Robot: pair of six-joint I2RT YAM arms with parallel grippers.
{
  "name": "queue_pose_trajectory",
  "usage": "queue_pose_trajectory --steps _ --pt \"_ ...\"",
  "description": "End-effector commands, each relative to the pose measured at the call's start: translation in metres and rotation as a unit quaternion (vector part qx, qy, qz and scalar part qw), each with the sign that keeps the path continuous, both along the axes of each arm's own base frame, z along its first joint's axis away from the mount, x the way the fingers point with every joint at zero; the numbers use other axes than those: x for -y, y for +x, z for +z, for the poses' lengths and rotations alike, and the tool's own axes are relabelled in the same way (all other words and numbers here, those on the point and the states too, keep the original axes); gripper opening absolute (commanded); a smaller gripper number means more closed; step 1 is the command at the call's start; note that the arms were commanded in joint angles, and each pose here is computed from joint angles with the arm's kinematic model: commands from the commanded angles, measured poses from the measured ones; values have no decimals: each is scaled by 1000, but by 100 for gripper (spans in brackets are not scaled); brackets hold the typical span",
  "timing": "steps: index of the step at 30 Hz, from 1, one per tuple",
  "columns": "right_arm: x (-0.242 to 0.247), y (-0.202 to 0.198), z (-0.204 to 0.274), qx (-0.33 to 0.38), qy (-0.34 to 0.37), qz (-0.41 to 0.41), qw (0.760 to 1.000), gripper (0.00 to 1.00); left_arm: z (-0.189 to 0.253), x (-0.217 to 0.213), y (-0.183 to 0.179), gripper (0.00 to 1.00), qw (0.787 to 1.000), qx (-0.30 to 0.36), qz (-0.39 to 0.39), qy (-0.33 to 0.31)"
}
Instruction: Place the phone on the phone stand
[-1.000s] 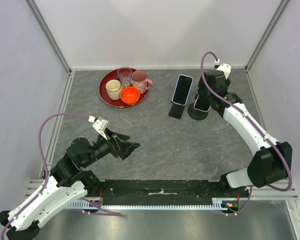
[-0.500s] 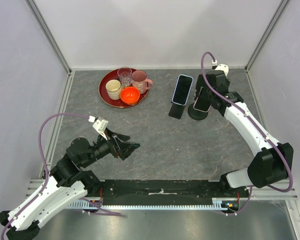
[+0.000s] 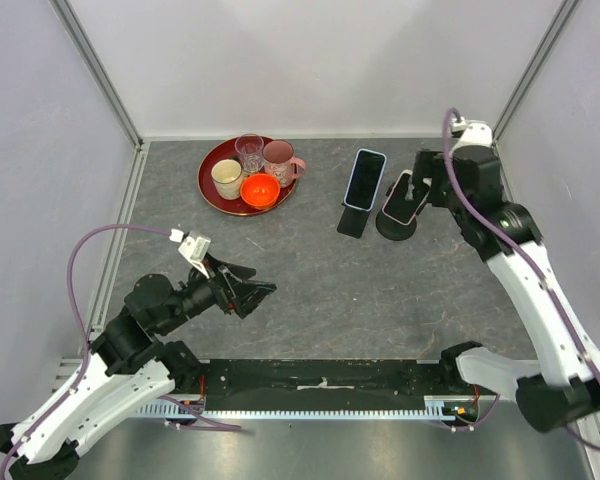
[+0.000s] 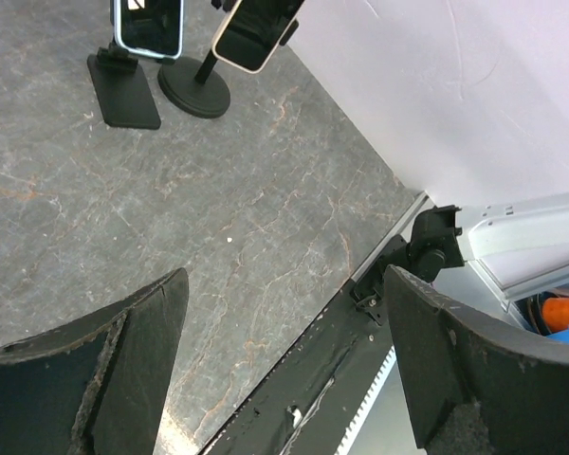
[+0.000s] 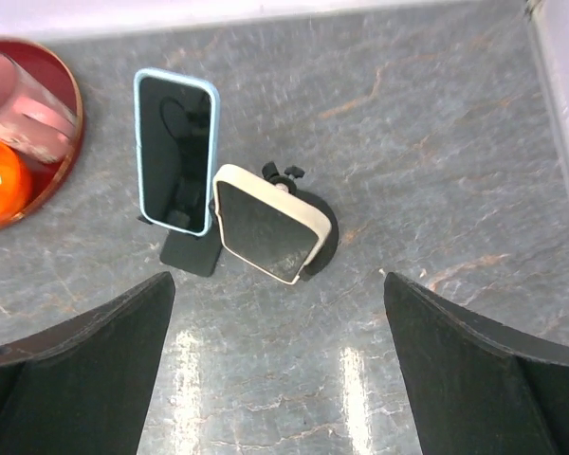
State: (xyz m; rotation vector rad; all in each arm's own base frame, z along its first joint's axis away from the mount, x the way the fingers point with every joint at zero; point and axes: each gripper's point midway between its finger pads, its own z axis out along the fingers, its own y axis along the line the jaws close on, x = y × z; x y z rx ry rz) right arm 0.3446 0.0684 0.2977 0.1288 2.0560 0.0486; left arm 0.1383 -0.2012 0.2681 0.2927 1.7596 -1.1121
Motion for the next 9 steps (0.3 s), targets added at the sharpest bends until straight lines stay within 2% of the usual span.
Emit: queue_pose_trajectory --steps 1,5,9 --pt "17 -36 69 88 1 0 996 98 33 -9 2 90 999 47 14 4" --pt "13 -70 127 178 35 41 983 98 54 -15 3 90 997 68 21 13" --pt "17 -105 183 283 53 67 955 98 91 -26 0 90 993 109 33 11"
